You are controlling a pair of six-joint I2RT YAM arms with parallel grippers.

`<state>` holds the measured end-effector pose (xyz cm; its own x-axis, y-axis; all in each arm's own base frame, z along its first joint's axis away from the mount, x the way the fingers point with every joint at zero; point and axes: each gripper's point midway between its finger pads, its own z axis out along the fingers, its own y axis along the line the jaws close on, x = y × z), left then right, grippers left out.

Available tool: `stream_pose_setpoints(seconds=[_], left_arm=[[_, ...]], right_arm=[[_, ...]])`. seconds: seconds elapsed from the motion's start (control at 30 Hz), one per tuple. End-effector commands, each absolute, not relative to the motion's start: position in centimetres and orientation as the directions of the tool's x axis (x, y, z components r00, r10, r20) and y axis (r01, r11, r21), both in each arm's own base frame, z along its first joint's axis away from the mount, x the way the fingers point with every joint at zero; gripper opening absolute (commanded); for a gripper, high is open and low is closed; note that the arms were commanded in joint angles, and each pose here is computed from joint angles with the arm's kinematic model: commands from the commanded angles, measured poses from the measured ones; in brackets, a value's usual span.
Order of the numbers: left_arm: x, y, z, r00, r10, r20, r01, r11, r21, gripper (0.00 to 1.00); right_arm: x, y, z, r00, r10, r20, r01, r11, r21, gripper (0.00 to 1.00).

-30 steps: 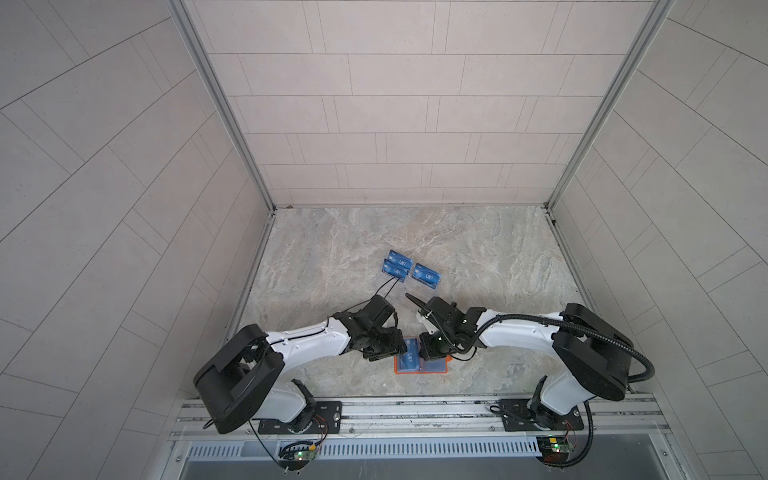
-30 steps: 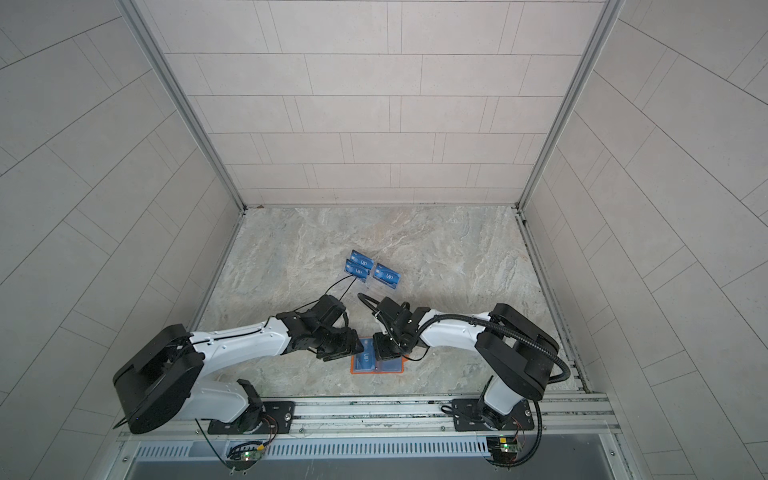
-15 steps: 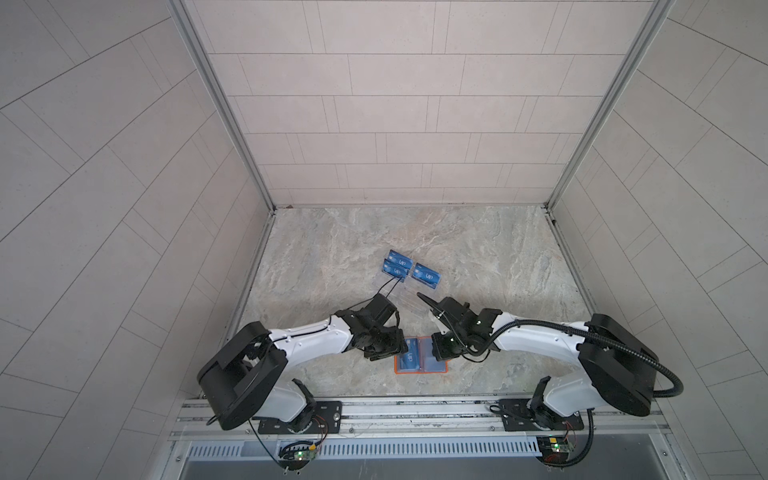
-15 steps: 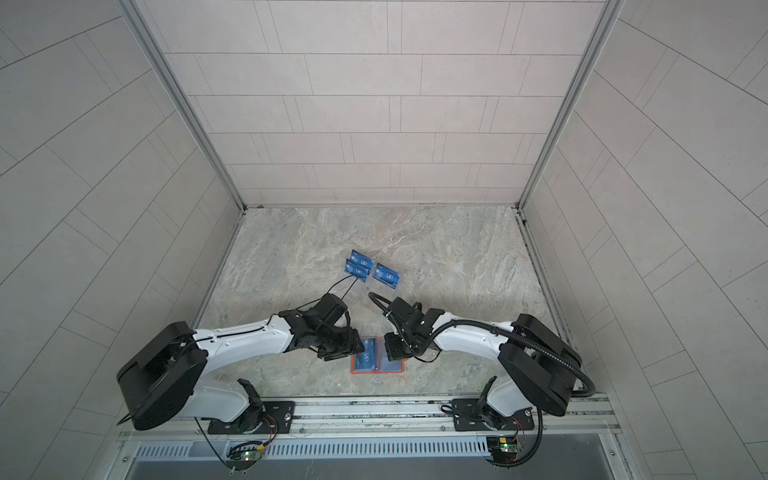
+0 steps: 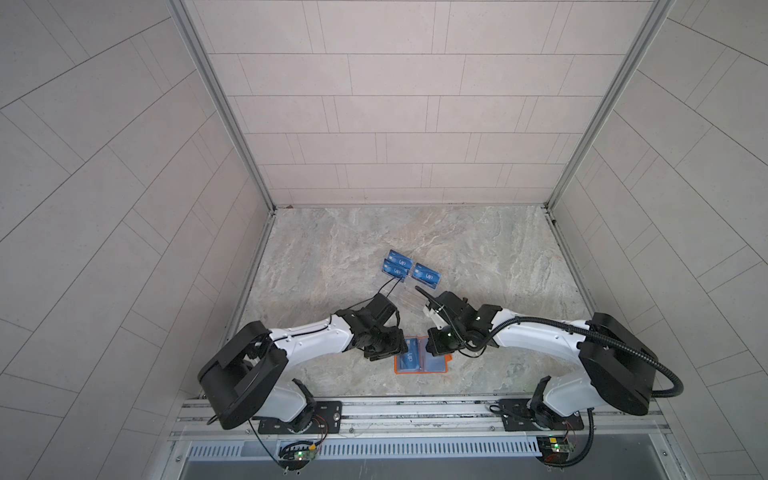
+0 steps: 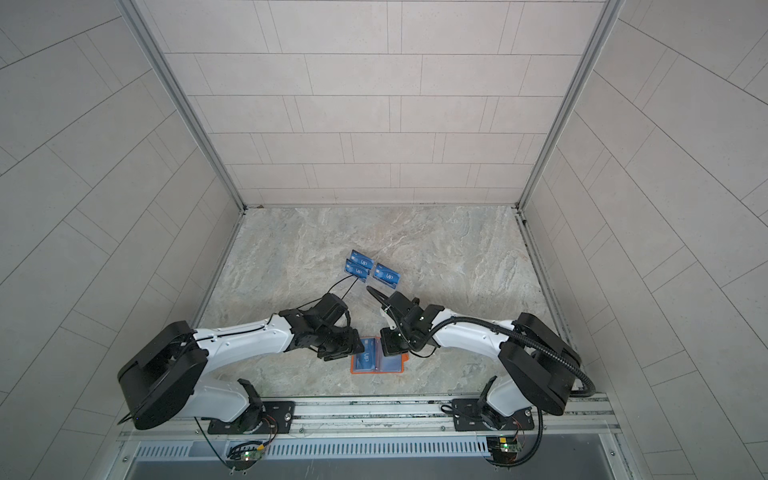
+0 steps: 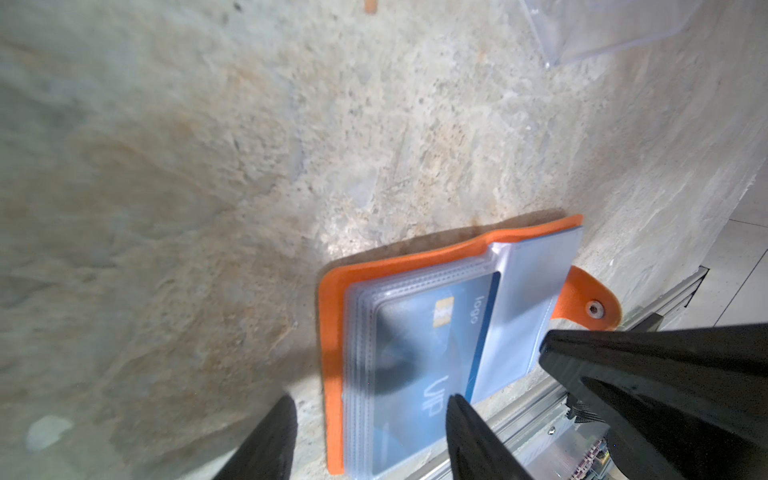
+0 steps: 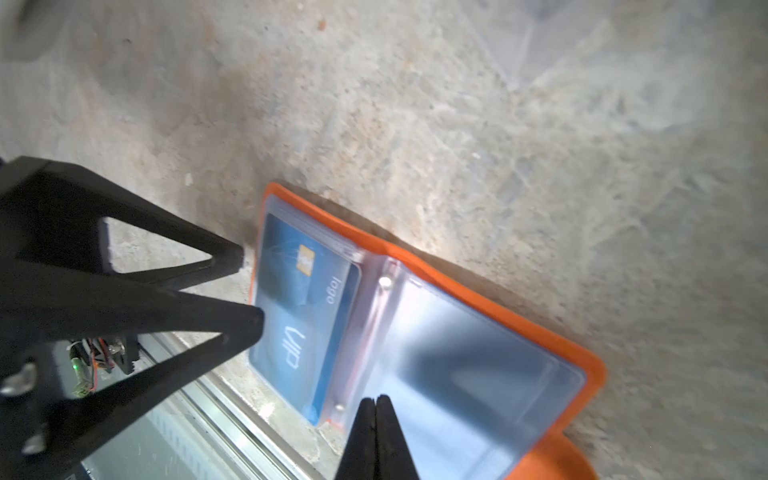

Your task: Put the credit cards into the card holder

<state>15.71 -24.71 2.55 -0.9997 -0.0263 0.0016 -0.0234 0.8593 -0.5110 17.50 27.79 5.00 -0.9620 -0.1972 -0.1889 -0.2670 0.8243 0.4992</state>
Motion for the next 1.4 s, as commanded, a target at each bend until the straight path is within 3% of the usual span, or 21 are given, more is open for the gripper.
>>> stream_pose_setpoints(seconds=[0.0,0.37,0.77,1.07,1.37], left_arm=[[14.9,-23.7,1.7,-0.999,-0.025,0.037,-0.039,0.889,-0.457,0.62],[15.1,-24.1,2.1,-0.999,-0.022,0.033,-0.035,0.884,-0.467,0.62],[14.8,-24.2,1.5,-0.998,-0.009,0.059,-0.035,0.891,-0.453,0.65],[14.7,-27.0,2.2,-0.997,0.01,0.072,-0.031,0.841,-0.541,0.65],[15.9,-29.1,6.4,-0.999,0.011,-0.031,0.029,0.741,-0.67,0.64]], right_arm=[[17.6,28.5,5.5,-0.955,-0.22,-0.198,-0.291,0.809,0.51,0.07],[17.1,28.1,2.1,-0.961,-0.248,-0.119,-0.275,0.845,0.458,0.07],[16.0,22.4,-1.7,-0.985,-0.171,0.003,-0.163,0.942,0.294,0.04],[16.5,22.9,-1.4,-0.986,-0.169,-0.011,-0.164,0.937,0.308,0.04],[16.6,23.2,-1.5,-0.986,-0.166,-0.022,-0.165,0.933,0.321,0.04]])
